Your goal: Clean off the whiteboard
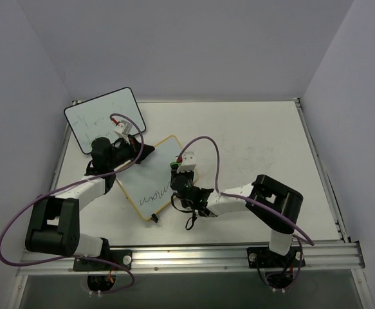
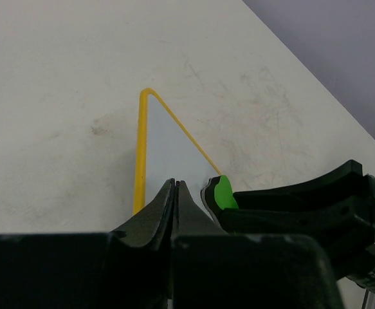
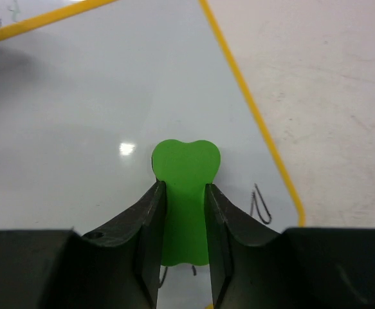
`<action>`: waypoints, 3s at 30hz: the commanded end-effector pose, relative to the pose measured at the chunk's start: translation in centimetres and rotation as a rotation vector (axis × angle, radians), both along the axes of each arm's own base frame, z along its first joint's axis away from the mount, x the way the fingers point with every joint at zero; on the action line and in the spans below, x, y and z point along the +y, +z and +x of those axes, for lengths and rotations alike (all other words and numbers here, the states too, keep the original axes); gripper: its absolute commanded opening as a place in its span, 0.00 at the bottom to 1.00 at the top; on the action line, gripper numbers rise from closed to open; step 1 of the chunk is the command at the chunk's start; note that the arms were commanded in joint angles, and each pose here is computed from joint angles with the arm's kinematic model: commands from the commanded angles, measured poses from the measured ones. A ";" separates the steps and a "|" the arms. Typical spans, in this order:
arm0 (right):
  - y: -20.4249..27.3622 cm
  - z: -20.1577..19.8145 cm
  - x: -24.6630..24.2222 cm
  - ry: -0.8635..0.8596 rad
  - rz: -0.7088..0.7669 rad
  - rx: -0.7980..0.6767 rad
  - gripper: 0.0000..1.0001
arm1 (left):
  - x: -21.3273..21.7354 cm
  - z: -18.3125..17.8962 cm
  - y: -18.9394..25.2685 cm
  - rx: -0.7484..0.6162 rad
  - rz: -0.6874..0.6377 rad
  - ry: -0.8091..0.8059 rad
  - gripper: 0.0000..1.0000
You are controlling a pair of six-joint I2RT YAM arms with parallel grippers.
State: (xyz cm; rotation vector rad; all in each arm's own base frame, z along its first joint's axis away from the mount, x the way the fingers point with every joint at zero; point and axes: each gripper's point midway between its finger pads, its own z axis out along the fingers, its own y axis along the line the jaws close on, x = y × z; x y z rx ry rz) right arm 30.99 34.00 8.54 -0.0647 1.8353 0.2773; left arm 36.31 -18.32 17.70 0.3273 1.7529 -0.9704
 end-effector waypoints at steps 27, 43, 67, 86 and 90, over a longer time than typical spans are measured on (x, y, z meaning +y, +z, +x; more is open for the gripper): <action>-2.8 -10.9 10.1 0.396 -0.122 -0.028 0.00 | -1.0 -1.9 -0.6 0.003 0.011 0.005 0.02; -3.7 -14.2 12.9 0.566 -0.101 -0.055 0.00 | -1.0 -2.0 -1.4 0.024 0.044 0.033 0.02; -1.9 -13.9 16.2 0.573 -0.123 -0.122 0.00 | -2.0 -2.1 -1.9 0.031 0.068 0.019 0.02; 0.8 -10.9 16.7 0.448 -0.160 -0.160 0.00 | -2.0 -2.0 -1.8 0.029 0.077 0.022 0.02; 1.6 -9.9 16.7 0.426 -0.158 -0.171 0.00 | -1.7 -1.9 -1.8 0.024 0.086 0.037 0.02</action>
